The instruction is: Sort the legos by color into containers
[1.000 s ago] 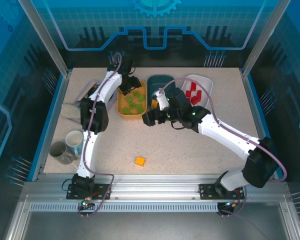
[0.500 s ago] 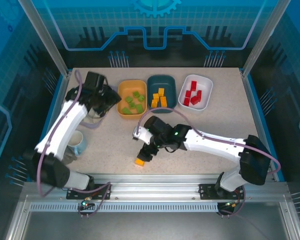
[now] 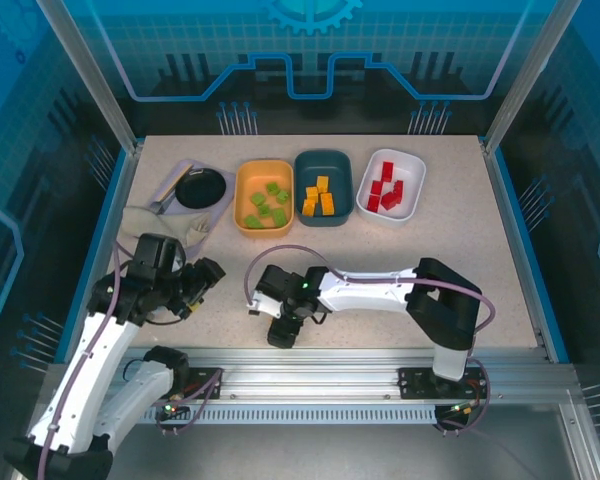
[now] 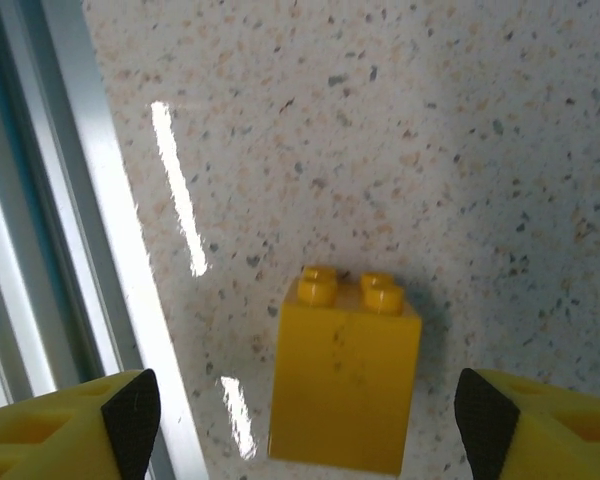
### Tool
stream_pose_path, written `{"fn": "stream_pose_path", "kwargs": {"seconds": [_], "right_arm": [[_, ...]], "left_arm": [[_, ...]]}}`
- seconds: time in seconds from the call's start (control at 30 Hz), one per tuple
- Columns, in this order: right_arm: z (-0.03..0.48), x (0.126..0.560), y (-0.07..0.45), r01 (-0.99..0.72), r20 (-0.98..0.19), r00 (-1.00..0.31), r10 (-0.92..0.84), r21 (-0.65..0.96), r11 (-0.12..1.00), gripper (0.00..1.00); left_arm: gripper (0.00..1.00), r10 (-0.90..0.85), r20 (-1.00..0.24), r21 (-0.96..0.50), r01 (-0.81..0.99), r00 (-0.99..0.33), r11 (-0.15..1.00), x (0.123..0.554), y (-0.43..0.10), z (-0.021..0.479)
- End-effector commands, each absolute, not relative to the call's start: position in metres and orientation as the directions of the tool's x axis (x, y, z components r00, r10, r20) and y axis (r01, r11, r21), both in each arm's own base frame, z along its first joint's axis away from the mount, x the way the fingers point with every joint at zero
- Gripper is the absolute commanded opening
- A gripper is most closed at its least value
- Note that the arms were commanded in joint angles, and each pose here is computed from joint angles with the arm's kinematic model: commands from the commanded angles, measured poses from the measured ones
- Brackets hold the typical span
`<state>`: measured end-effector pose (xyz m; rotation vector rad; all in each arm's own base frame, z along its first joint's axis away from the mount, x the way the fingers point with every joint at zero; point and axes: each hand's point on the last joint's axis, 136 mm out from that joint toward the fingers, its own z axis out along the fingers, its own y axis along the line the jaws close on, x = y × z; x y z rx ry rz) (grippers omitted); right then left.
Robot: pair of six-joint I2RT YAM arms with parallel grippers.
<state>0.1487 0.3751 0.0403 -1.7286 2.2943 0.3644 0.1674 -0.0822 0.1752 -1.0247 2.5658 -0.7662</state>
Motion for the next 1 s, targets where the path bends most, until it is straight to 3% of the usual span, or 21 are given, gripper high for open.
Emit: {"fn": "stream_pose_path", "kwargs": {"seconds": [0.0,0.37,0.6,0.8,0.97], "right_arm": [[0.032,0.151,0.378,-0.957,-0.304,-0.288,-0.908,0.051,0.286,0.78],[0.012,0.154,0.376,-0.947,-0.231,-0.321,-0.918,0.054,0.318,0.59],[0.016,0.162,0.376,-0.938,-0.244,-0.343,-0.907,0.033,0.346,0.36],[0.058,0.187,0.371,-0.896,-0.322,-0.429,-0.844,0.035,0.442,0.29],[0.117,0.242,0.352,-0.806,-0.436,-0.554,-0.709,0.065,0.589,0.28]], "left_arm": [[0.75,-0.679,0.037,-0.586,-0.566,-0.733,0.580,0.145,-0.093,0.170],[0.75,-0.670,0.049,-0.630,-0.544,-0.741,0.555,0.129,-0.096,0.169],[0.75,-0.668,0.047,-0.658,-0.526,-0.743,0.539,0.129,-0.099,0.169],[0.76,-0.620,0.102,-0.746,-0.472,-0.778,0.470,0.144,-0.122,0.168],[0.76,-0.609,0.076,-0.793,-0.418,-0.790,0.442,0.175,-0.132,0.186]]}}
